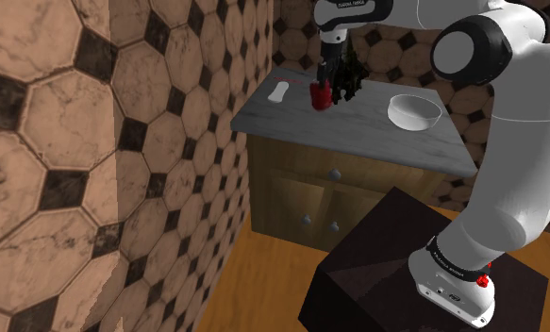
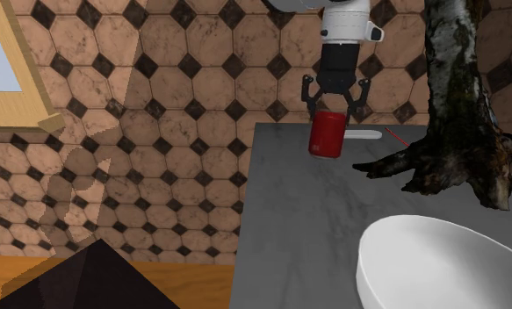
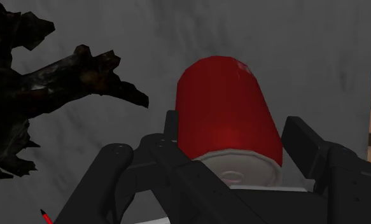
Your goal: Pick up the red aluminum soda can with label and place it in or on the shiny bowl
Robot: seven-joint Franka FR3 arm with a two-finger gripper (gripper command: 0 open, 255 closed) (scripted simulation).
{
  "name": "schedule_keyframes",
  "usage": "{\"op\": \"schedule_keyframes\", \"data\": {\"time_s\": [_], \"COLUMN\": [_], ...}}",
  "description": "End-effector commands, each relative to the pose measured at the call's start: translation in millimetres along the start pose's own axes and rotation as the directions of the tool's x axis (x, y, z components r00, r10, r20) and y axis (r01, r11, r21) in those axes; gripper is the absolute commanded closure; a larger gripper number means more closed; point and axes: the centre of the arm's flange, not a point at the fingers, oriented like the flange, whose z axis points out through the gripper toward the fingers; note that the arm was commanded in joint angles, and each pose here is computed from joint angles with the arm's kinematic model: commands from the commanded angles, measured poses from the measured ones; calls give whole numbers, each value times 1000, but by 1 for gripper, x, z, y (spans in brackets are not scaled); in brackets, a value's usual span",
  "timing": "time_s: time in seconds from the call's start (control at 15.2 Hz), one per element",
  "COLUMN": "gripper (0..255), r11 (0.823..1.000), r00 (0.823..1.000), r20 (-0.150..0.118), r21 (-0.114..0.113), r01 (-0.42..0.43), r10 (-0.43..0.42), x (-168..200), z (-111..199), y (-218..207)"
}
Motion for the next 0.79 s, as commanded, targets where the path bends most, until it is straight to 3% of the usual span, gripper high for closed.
{"op": "schedule_keyframes", "data": {"time_s": [0.0,0.73], "gripper": [255,255], "r11": [1000,1000], "r00": [1000,1000], "r20": [0,0], "r21": [0,0], "r01": [0,0], "r10": [0,0], "x": [1,-2], "z": [-11,-69], "y": [-1,-1]}}
